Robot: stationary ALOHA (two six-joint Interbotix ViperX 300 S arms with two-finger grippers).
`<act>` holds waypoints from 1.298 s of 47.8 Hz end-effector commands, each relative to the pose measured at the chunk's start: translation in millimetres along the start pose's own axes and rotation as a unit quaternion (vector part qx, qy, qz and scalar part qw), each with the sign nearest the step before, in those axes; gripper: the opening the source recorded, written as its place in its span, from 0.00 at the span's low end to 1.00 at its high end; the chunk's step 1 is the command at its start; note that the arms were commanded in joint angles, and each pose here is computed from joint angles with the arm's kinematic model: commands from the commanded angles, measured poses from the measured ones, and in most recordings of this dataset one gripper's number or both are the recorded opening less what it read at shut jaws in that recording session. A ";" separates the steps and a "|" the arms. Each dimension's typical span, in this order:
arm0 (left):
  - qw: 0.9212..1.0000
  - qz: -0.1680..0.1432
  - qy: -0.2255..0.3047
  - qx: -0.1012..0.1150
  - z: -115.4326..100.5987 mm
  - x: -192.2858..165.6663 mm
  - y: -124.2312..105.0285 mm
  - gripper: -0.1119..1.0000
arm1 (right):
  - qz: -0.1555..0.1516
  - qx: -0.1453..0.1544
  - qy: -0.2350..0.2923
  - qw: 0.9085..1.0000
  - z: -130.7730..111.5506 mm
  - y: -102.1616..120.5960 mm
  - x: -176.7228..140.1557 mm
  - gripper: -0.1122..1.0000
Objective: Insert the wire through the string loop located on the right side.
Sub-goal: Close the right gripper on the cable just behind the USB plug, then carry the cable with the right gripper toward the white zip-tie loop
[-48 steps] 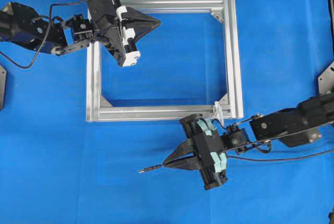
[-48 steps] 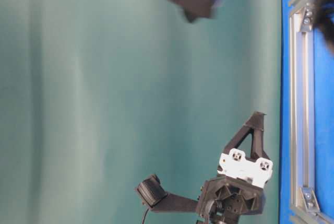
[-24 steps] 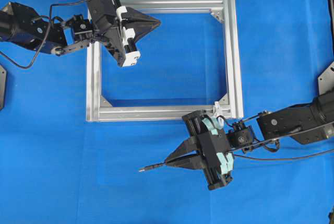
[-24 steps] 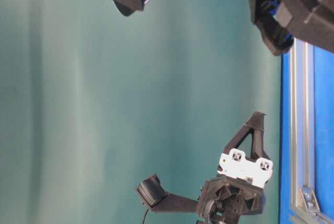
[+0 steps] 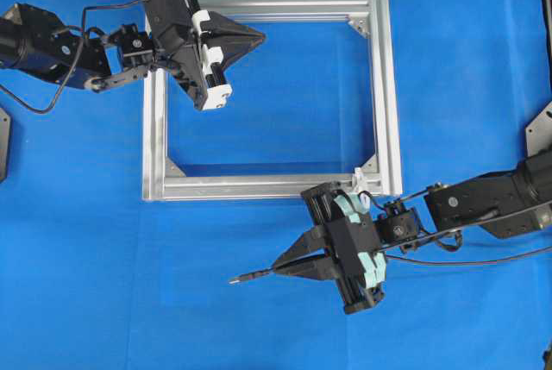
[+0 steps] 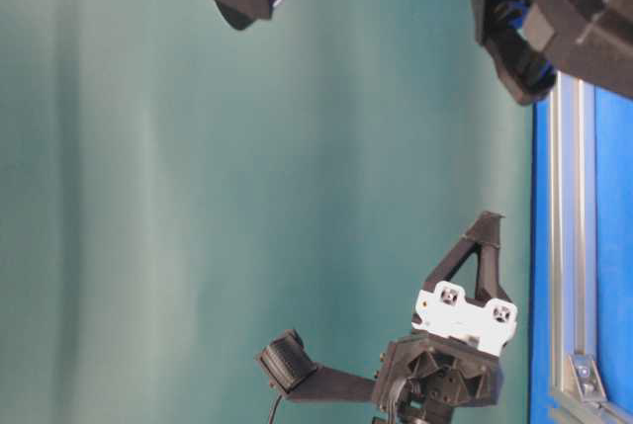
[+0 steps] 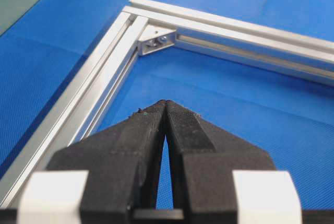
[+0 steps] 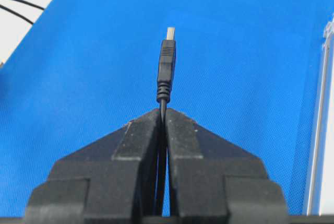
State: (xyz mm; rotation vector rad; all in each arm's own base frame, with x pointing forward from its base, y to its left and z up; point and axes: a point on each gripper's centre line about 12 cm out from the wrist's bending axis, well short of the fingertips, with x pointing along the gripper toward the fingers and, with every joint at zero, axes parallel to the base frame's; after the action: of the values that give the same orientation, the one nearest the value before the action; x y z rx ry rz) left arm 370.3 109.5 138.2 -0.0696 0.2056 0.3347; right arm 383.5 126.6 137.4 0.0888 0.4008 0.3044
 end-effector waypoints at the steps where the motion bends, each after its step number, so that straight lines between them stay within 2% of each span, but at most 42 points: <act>1: 1.000 -0.003 -0.024 0.000 15.9 -1.9 -1.9 0.10 | 0.005 -0.002 -0.021 1.000 14.4 3.5 -4.0 0.07; 42: 1.000 -0.003 -0.022 0.001 15.2 -2.2 -1.4 0.10 | 0.003 0.001 -0.015 1.000 10.9 2.8 -6.9 0.07; 53: 1.000 -0.002 -0.023 0.000 15.8 -2.3 -1.3 0.10 | -0.004 0.012 0.002 1.000 -7.5 0.1 -35.0 0.07; 62: 1.000 -0.003 -0.023 0.001 15.8 -2.3 -1.4 0.10 | 0.004 0.008 0.013 1.000 -23.7 5.6 -76.6 0.07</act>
State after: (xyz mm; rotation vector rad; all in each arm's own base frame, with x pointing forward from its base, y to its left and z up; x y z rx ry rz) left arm 370.1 108.8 137.8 -0.0696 0.2071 0.3332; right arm 319.6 108.5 131.5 0.0954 0.4682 0.2933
